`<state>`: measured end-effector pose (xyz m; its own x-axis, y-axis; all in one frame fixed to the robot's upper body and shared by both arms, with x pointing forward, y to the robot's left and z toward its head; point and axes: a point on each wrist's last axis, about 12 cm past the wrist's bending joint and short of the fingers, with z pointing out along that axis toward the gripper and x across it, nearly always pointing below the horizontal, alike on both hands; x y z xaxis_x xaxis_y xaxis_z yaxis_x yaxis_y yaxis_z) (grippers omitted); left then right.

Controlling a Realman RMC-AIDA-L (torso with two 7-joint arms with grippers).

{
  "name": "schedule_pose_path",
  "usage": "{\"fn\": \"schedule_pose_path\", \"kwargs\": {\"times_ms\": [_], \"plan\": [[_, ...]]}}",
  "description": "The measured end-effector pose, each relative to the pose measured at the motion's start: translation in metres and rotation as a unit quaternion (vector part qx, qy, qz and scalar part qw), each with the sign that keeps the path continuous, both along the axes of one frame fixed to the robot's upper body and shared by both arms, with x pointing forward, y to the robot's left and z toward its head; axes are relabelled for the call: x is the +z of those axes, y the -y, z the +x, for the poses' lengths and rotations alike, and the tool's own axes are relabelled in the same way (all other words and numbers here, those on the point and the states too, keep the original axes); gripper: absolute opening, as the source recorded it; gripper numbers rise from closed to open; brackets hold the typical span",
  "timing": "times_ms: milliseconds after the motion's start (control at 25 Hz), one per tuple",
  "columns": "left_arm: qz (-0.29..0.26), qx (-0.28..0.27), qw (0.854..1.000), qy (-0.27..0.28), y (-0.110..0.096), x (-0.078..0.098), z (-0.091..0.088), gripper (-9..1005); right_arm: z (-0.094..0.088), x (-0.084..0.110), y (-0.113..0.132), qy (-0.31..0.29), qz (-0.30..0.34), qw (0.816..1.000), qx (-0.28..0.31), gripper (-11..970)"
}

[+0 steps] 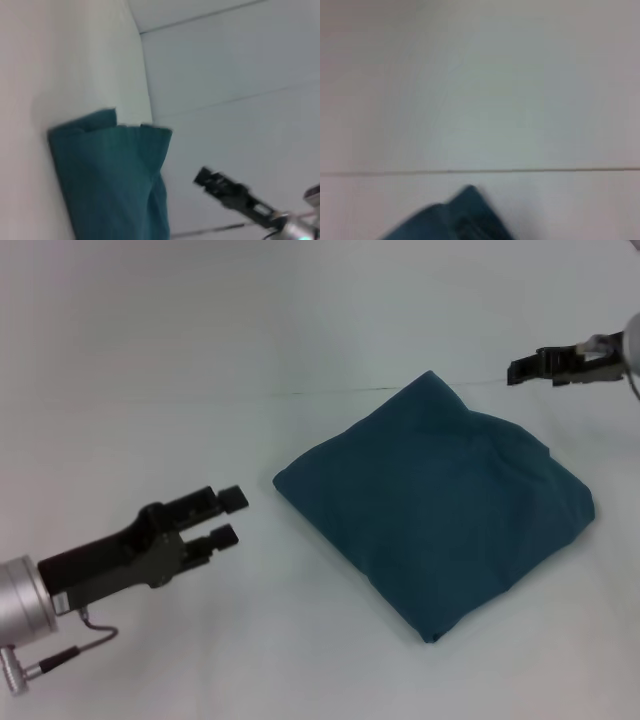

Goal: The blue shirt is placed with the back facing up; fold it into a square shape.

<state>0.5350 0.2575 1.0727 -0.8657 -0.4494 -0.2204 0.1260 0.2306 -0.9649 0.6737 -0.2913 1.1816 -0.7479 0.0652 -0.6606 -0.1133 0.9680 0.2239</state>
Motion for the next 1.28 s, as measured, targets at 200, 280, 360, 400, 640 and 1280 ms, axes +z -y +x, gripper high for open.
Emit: {"fn": "schedule_pose_path", "kwargs": {"times_ms": [200, 280, 360, 400, 640, 1280], "plan": [[0.022, -0.039, 0.998, -0.035, 0.011, -0.005, -0.002, 733, -0.02, 0.014, 0.022, -0.017, 0.129, 0.99, 0.049, 690], [0.033, -0.052, 0.997, -0.049, 0.018, -0.006, 0.001, 733, -0.027, 0.019, 0.029, -0.019, 0.163, 0.984, 0.065, 688], [0.047, -0.067, 0.994, -0.068, 0.031, -0.008, 0.005, 733, -0.03, 0.023, 0.034, -0.022, 0.174, 0.982, 0.071, 687], [0.053, -0.07, 0.993, -0.075, 0.036, -0.009, 0.007, 733, -0.031, 0.023, 0.036, -0.024, 0.176, 0.981, 0.072, 686], [0.09, -0.089, 0.987, -0.098, 0.064, -0.008, 0.021, 732, -0.031, 0.022, 0.047, -0.061, 0.185, 0.978, 0.069, 682], [0.174, -0.065, 0.98, -0.074, 0.11, -0.007, 0.06, 733, -0.021, 0.032, 0.077, -0.076, 0.167, 0.983, -0.001, 678]]}}
